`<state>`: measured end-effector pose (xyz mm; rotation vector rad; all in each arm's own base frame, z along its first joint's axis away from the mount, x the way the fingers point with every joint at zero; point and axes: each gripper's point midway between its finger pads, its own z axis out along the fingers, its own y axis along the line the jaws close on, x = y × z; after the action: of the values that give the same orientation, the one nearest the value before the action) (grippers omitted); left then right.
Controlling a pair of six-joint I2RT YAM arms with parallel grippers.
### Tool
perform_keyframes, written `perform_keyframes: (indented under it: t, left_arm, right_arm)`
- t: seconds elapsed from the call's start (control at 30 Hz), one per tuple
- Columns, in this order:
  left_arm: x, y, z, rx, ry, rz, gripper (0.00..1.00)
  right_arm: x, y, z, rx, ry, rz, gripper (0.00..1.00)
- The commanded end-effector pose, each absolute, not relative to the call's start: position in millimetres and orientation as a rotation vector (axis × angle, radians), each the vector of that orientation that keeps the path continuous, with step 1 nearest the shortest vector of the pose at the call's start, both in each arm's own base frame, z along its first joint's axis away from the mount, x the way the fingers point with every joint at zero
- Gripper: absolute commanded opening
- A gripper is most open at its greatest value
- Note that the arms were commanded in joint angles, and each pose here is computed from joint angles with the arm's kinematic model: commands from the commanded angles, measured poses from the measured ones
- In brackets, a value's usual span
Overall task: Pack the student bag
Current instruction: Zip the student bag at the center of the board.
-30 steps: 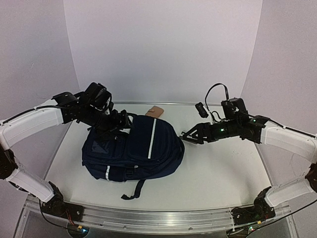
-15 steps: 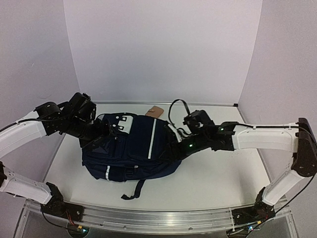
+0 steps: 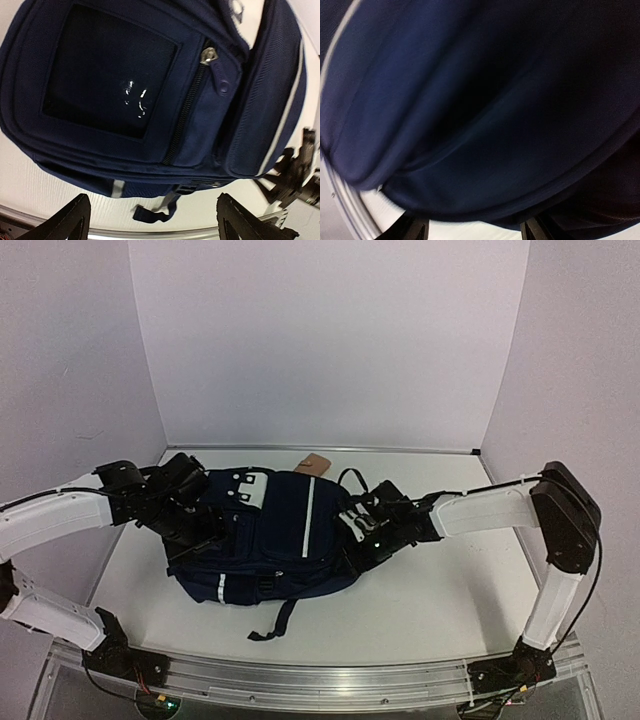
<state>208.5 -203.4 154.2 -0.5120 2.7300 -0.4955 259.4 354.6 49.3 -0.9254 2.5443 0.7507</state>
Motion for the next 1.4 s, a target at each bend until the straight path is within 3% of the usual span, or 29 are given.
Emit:
perform_keyframes:
  t: [0.0, 0.23, 0.63, 0.93, 1.1, 1.37]
  left_arm:
    - [228, -225, 160, -0.439, 2.725, -0.503, 0.85]
    - [247, -243, 157, -0.394, 2.741, -0.463, 0.8]
    - [257, -251, 149, -0.468, 2.743, -0.472, 0.79]
    - [253, -244, 149, -0.543, 2.722, -0.481, 0.79]
    - [252, -237, 149, -0.597, 2.697, -0.473, 0.79]
    - [246, -224, 140, -0.665, 2.701, -0.403, 0.78]
  right_arm:
    - [338, 332, 63, -0.842, 2.45, 0.549, 0.62]
    - [373, 327, 92, -0.782, 2.382, 0.486, 0.64]
    - [280, 382, 146, -0.788, 2.338, 0.769, 0.7]
    - [259, 441, 125, -0.739, 2.391, 0.818, 0.7]
    - [274, 449, 102, -0.641, 2.443, 0.756, 0.68]
    - [294, 435, 83, -0.498, 2.476, 0.603, 0.51]
